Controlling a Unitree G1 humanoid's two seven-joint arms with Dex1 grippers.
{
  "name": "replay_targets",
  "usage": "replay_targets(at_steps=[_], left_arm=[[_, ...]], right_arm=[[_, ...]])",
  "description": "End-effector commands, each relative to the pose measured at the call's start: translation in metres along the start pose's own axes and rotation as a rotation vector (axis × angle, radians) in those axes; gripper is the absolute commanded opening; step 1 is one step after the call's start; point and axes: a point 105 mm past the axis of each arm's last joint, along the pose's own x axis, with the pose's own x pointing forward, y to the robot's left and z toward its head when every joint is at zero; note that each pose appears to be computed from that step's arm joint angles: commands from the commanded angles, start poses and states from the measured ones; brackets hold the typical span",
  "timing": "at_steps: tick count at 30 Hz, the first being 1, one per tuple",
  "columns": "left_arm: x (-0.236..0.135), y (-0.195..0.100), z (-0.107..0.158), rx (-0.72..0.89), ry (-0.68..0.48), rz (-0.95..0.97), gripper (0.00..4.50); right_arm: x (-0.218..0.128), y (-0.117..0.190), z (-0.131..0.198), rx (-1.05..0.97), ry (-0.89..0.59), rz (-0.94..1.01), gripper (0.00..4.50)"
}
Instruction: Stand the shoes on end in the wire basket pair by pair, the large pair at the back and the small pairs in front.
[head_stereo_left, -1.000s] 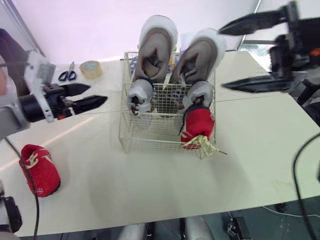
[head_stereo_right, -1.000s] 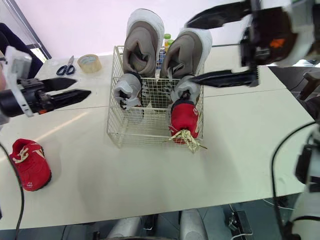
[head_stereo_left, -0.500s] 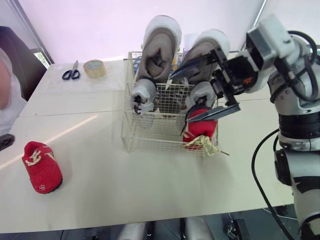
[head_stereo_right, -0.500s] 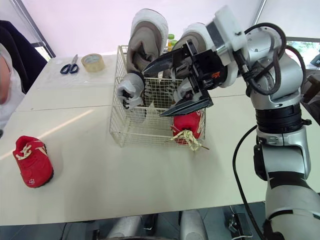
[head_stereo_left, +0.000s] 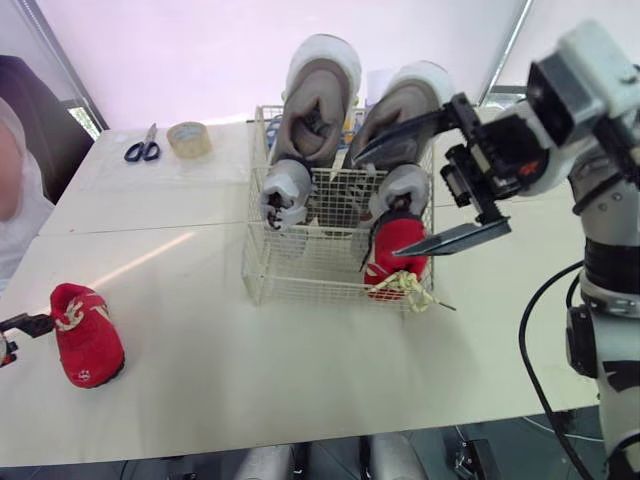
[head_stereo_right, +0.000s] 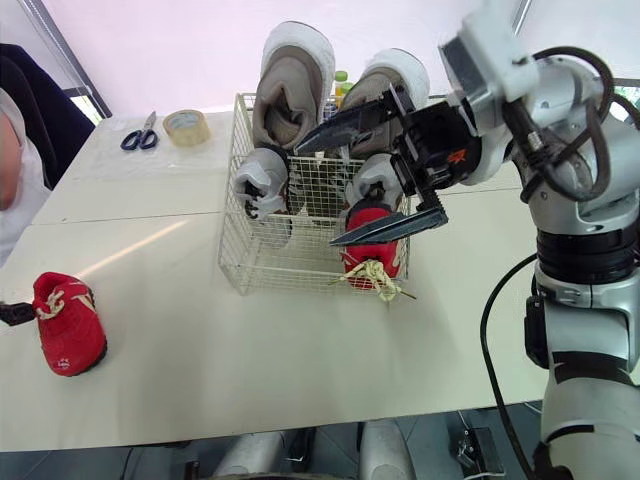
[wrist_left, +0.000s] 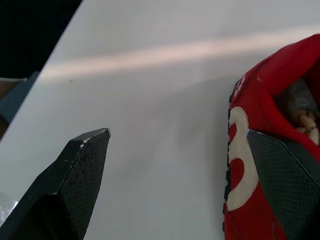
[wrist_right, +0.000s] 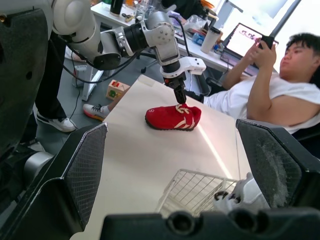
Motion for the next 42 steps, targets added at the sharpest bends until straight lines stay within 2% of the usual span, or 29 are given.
replay_targets(at_steps=[1,4,6,10,12,15,16,18,21,22,24,25,32,34,42], left_arm=[[0.029,-0.009,-0.004,-0.016,0.001,-0.034,4.50],[0.043,-0.013,-0.010,-0.021,0.017,-0.063,3.16],[0.048,-0.015,-0.011,-0.023,0.020,-0.081,2.09],[0.047,-0.033,0.001,0.003,-0.011,-0.172,0.15],[0.039,-0.051,0.015,0.037,-0.071,-0.253,0.05],[0.003,-0.102,0.062,0.048,-0.297,-0.502,0.05],[-0.006,-0.111,0.071,0.040,-0.340,-0.555,0.05],[-0.042,-0.141,0.098,0.043,-0.509,-0.719,0.05],[-0.101,-0.185,0.115,0.104,-0.693,-0.987,0.05],[-0.117,-0.200,0.114,0.130,-0.708,-1.069,0.05],[-0.131,-0.218,0.108,0.161,-0.692,-1.157,0.05],[-0.128,-0.221,0.106,0.181,-0.686,-1.137,0.05],[-0.096,-0.208,0.089,0.295,-0.588,-1.006,0.05],[-0.075,-0.196,0.070,0.442,-0.499,-0.893,0.05],[-0.027,-0.122,0.007,0.610,-0.165,-0.663,0.05]], right_arm=[[-0.004,0.001,0.015,-0.053,0.001,-0.050,4.45],[-0.004,0.002,0.015,-0.044,0.009,-0.063,4.50],[-0.004,0.002,0.014,-0.037,0.019,-0.072,4.50],[-0.006,0.002,0.013,-0.030,0.040,-0.096,4.50],[-0.008,0.002,0.012,-0.028,0.047,-0.106,4.50],[-0.009,0.002,0.009,-0.025,0.062,-0.117,4.50],[-0.009,0.002,0.009,-0.024,0.064,-0.119,4.50],[-0.010,0.001,0.009,-0.023,0.066,-0.125,4.50],[-0.012,0.000,0.008,-0.025,0.079,-0.140,4.50],[-0.013,-0.001,0.007,-0.024,0.086,-0.147,4.50],[-0.014,-0.002,0.006,-0.030,0.105,-0.157,4.50],[-0.014,-0.002,0.007,-0.032,0.108,-0.159,4.50],[-0.018,0.001,0.009,-0.024,0.125,-0.185,4.50],[-0.018,0.002,0.009,-0.020,0.131,-0.193,4.50],[-0.016,0.001,0.006,-0.011,0.117,-0.201,4.50]])
